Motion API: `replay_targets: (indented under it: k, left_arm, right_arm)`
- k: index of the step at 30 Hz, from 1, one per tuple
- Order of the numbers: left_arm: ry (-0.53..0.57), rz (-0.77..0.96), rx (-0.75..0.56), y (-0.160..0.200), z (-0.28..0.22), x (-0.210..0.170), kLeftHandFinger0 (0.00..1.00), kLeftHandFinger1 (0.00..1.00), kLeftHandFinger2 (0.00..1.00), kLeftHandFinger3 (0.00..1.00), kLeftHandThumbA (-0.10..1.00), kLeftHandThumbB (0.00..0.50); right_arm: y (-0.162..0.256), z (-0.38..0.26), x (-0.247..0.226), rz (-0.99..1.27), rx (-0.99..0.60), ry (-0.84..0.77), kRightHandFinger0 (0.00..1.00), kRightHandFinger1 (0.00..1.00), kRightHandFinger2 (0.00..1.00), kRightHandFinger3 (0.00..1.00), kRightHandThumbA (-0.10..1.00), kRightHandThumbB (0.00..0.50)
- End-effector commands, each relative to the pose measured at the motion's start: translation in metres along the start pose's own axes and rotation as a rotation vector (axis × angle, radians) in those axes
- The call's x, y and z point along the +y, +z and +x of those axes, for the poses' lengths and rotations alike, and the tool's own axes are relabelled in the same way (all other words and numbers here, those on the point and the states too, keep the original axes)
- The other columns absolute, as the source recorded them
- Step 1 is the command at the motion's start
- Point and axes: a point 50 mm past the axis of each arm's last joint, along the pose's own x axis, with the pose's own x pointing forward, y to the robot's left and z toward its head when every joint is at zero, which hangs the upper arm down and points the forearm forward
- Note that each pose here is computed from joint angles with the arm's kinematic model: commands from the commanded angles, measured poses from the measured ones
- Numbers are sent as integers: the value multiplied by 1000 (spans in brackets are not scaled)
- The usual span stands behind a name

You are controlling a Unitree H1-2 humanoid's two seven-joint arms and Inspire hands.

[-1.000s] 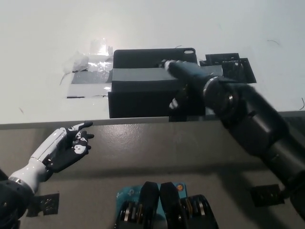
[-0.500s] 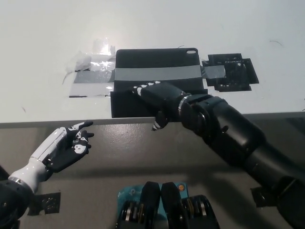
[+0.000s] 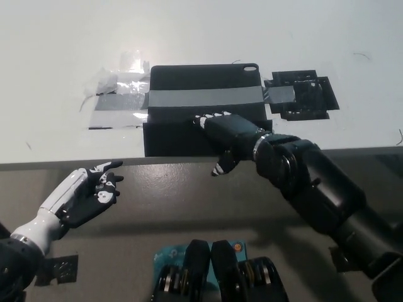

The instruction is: The robot uses its right hand to pull the cover of a folded tablet cover kept in the middle of the desk

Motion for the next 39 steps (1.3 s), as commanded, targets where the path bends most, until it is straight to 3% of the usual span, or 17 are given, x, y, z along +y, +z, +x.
replay_targets:
  k: [1,6,7,15,16,17,18,20,22,23,26,28,29,33,39]
  left_arm:
    - [2,19,-23,12,0,8,769,842,948,1000,1000,121]
    - [4,26,-41,17,-2,7,773,852,952,1000,1000,105]
    - [6,25,-42,17,-3,7,770,854,956,1000,1000,87]
    - [8,12,-27,12,-2,6,772,852,960,1000,1000,91]
    - [5,13,-24,11,-2,7,766,846,955,1000,1000,93]
    - [5,13,-24,11,-2,7,765,845,954,1000,1000,93]
    - [3,14,-25,11,-2,7,763,845,955,1000,1000,100]
    - [4,8,-22,10,-2,7,760,844,956,1000,1000,106]
    - [5,14,-19,9,-2,7,764,849,959,1000,1000,102]
    - [6,10,-20,10,-1,7,766,849,959,1000,1000,98]
    - [10,13,-20,10,0,7,757,834,944,1000,1000,106]
    - [8,11,-25,12,1,5,748,832,939,1000,1000,156]
    - [8,11,-29,12,0,5,740,836,949,1000,1000,141]
    - [2,14,-19,9,-3,3,760,857,969,1000,1000,108]
    - [0,11,-24,10,-3,3,765,858,976,1000,1000,81]
  right_arm:
    - [48,2,10,161,-84,41,1000,1000,1000,1000,1000,500]
    - [73,2,19,289,-129,-21,1000,1000,1000,1000,1000,500]
    - [74,-2,21,338,-143,-39,1000,1000,1000,1000,1000,463]
    - [46,-47,35,500,-70,-41,1000,1000,1000,1000,1000,436]
    - [40,-52,37,530,-62,-32,1000,1000,1000,1000,1000,401]
    - [41,-52,37,531,-62,-31,1000,1000,1000,1000,1000,401]
    - [32,-58,41,578,-77,-42,1000,1000,1000,1000,1000,346]
    - [24,-65,44,627,-94,-49,1000,1000,1000,1000,1000,301]
    - [15,-74,46,645,-84,-64,1000,1000,1000,1000,1000,290]
    - [9,-77,46,637,-75,-67,1000,1000,1000,1000,1000,311]
    - [1,-79,41,638,-50,-69,1000,1000,1000,1000,1000,284]
    - [-3,-81,40,665,-31,-73,1000,1000,1000,1000,1000,265]
    - [-5,-80,46,692,-23,-68,1000,1000,1000,1000,1000,291]
    - [-8,-89,71,722,-17,-31,1000,1000,1000,1000,1000,306]
    - [-10,-100,65,789,-62,-68,1000,1000,1000,1000,1000,197]
